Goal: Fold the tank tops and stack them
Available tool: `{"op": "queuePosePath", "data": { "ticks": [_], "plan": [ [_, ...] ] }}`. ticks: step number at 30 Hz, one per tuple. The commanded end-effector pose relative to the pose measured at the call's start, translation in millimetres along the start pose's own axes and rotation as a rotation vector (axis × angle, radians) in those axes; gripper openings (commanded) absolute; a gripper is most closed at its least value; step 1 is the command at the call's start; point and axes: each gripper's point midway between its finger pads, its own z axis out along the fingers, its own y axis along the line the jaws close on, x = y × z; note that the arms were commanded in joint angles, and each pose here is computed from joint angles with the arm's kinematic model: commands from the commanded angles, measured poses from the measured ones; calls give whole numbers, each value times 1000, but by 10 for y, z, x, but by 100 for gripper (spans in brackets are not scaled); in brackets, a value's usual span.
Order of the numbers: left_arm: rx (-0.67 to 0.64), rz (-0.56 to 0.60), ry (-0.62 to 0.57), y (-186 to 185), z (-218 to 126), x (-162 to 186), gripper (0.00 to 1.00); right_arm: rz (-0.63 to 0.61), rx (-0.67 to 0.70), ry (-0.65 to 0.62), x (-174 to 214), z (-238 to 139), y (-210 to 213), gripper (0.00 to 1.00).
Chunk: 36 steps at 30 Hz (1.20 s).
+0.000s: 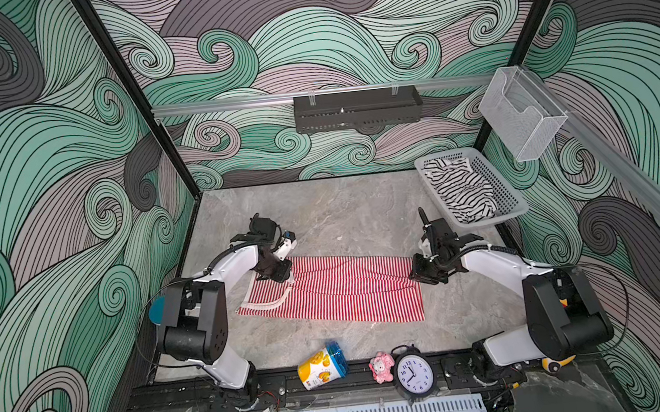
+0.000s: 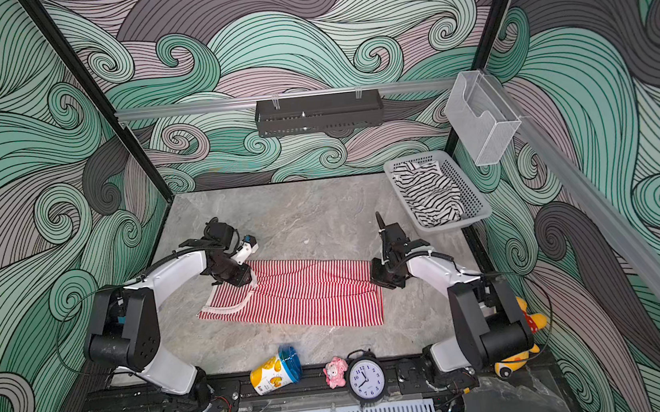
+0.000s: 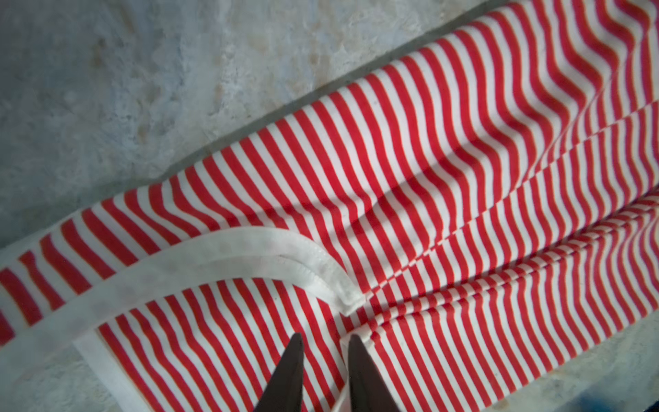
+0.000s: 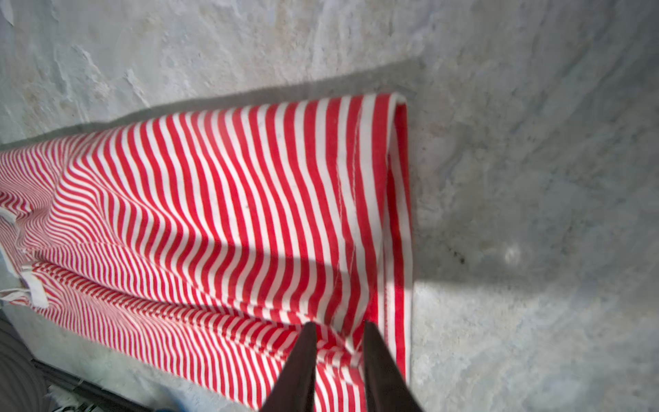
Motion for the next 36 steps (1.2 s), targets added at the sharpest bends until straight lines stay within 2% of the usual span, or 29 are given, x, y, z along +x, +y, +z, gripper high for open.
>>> {"op": "queuePosePath", "data": {
  "ticks": [1,7,27,36],
  "plan": [
    [15,25,8,-99,-15,-91,30,-15,44,-42,-64,-192,-3,28],
    [-2,72,45,-193,100,-43,34,19,0,-81,-155,-256,138,29],
    [-53,118,109,-144,417,73,37,81,-17,10,25,139,86,30],
    [-46,132,125,-188,436,112,23,91,36,40,80,192,-23,29]
  ]
}}
